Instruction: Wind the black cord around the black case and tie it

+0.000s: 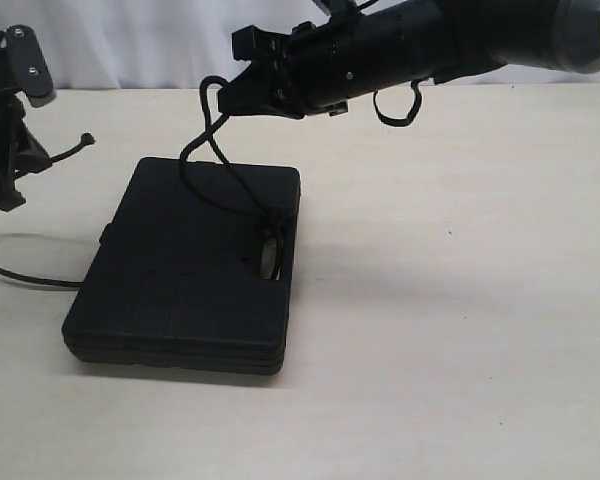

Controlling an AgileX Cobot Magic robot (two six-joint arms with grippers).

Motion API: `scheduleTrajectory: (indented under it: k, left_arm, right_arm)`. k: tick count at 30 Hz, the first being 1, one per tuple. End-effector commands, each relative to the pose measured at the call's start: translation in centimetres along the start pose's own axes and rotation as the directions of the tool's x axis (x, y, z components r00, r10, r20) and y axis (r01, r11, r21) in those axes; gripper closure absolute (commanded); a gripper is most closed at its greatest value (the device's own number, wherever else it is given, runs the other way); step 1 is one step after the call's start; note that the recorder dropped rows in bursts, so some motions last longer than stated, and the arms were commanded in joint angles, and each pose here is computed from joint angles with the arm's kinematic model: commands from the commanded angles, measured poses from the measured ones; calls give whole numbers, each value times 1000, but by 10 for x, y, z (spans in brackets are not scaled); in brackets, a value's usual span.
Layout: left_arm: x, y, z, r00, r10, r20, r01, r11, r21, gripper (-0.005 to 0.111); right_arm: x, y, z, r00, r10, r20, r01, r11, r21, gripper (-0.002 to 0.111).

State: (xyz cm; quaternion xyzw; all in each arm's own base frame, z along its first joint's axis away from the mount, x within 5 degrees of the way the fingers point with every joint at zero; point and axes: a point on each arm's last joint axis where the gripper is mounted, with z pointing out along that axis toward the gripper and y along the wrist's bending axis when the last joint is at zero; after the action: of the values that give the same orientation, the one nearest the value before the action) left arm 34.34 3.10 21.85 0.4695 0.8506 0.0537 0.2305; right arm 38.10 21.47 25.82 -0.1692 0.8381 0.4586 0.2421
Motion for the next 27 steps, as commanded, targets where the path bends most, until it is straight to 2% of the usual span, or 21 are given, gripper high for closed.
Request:
scheduleTrajectory:
  k: [1,6,9,14,19,22,27]
  left_arm:
    - [-31,-22,-16,984,166,65,-169,985,40,107]
    - [-69,-48,-13,929,341,143,-350,935,47,107]
    - [-88,-60,-12,905,385,182,-393,919,9,107]
    - [-112,-74,-12,872,415,260,-419,907,-41,107]
    - [-120,-78,-15,856,395,334,-401,914,-54,107]
    - [-121,-78,-15,854,394,340,-400,915,-55,107]
    - [-121,-78,-15,854,394,340,-400,915,-55,107]
  right_arm:
    - [2,1,-1,999,-33,-23,33,999,-17,104]
    - [3,2,-1,999,-37,-39,36,999,-33,104]
    - [3,2,-1,999,-37,-39,36,999,-33,104]
    - [3,2,-1,998,-44,-38,43,999,-33,104]
    - [3,2,-1,998,-48,-40,47,998,-28,101]
    - [3,-1,-1,997,-62,-38,63,998,6,88]
    - [0,-2,-8,997,-71,-26,72,997,19,53]
